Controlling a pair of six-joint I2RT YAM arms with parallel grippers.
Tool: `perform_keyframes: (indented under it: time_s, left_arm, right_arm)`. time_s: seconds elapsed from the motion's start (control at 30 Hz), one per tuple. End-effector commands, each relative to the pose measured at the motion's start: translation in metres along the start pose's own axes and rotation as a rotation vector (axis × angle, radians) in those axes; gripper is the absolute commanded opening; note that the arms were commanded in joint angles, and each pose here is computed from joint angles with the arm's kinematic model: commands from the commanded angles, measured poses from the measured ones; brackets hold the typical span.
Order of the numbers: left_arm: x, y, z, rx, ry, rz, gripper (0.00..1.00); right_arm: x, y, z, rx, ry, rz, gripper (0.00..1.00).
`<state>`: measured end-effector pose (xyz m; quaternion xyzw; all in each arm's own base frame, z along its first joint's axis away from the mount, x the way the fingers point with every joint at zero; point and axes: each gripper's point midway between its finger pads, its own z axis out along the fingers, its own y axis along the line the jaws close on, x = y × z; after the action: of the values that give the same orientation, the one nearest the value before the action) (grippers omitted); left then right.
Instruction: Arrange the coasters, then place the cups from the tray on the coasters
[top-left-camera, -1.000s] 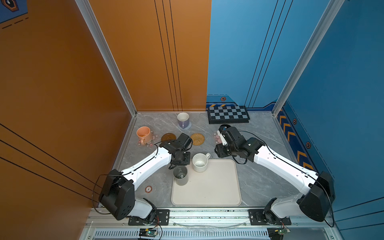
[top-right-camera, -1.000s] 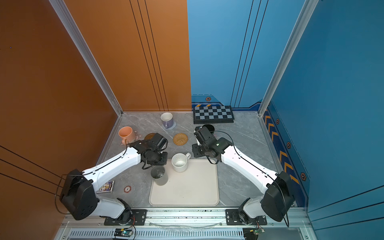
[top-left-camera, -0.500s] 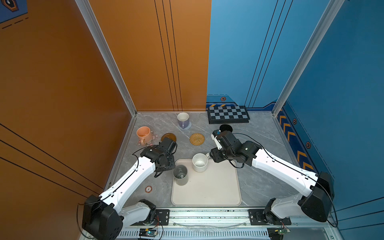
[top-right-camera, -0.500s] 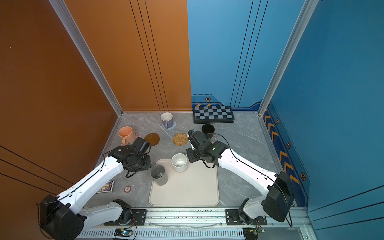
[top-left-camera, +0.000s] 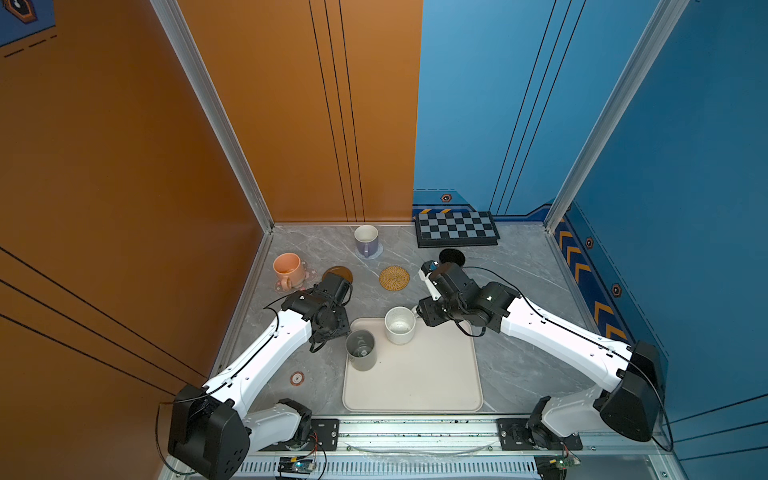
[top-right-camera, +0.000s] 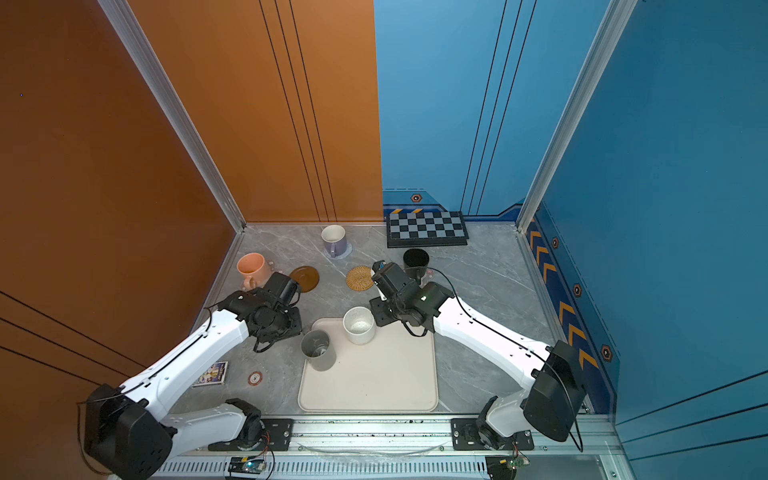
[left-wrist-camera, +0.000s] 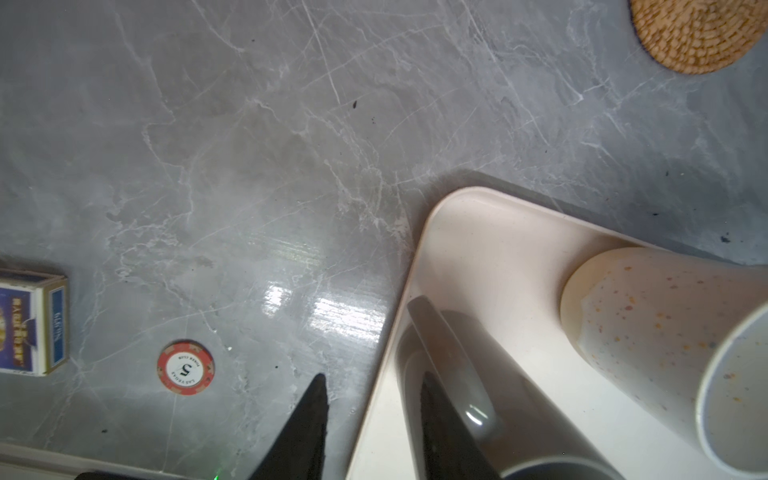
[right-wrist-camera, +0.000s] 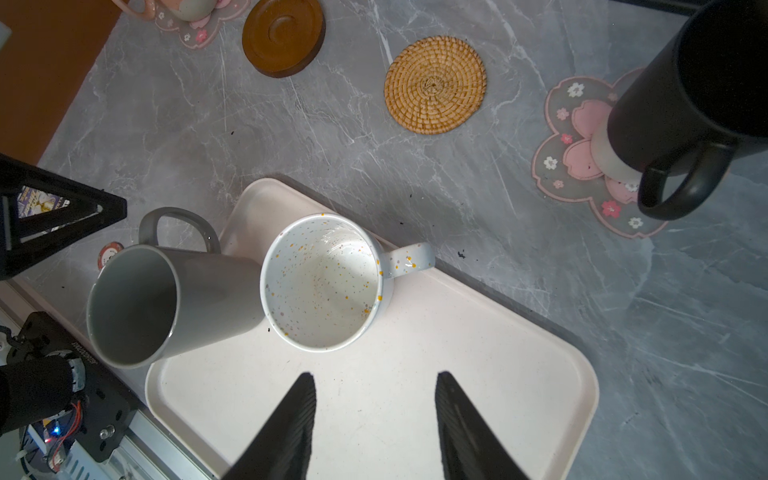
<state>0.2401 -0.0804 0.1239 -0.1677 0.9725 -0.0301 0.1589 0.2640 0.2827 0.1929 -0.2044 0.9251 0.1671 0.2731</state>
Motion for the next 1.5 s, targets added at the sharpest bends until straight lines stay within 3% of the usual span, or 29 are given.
perform_keyframes:
  time_s: [0.0,0.37,0.77,1.1,1.27,1.47]
  left_arm:
    - [-0.007,-0.018,0.003,0.073,0.002,-0.055,0.38]
    - [0.023,-0.039,0.022,0.077,0.092,0.000,0.37]
    - [0.069,-0.071,0.035,0.083,0.204,0.248,0.32]
    - [0.080,-0.140,0.016,0.208,0.183,0.503,0.31]
    - [0.063,-0.143,-0.014,0.309,0.127,0.491,0.32]
    - [0.028,-0.090,-0.055,0.325,0.052,0.359,0.34]
  right_arm:
    - [-0.004,0.002,-0.001,0.009,0.000,-0.018,0.50]
    - [-0.001,0.002,0.002,0.005,0.009,-0.019,0.50]
    - [0.010,-0.005,-0.004,0.017,0.003,0.005,0.50]
    - [0.023,-0.014,-0.009,0.034,0.001,0.025,0.50]
    - [0.027,-0.006,-0.011,-0.020,0.010,-0.029,0.50]
    - [0.026,0.022,-0.011,-0.189,-0.015,-0.183,0.53]
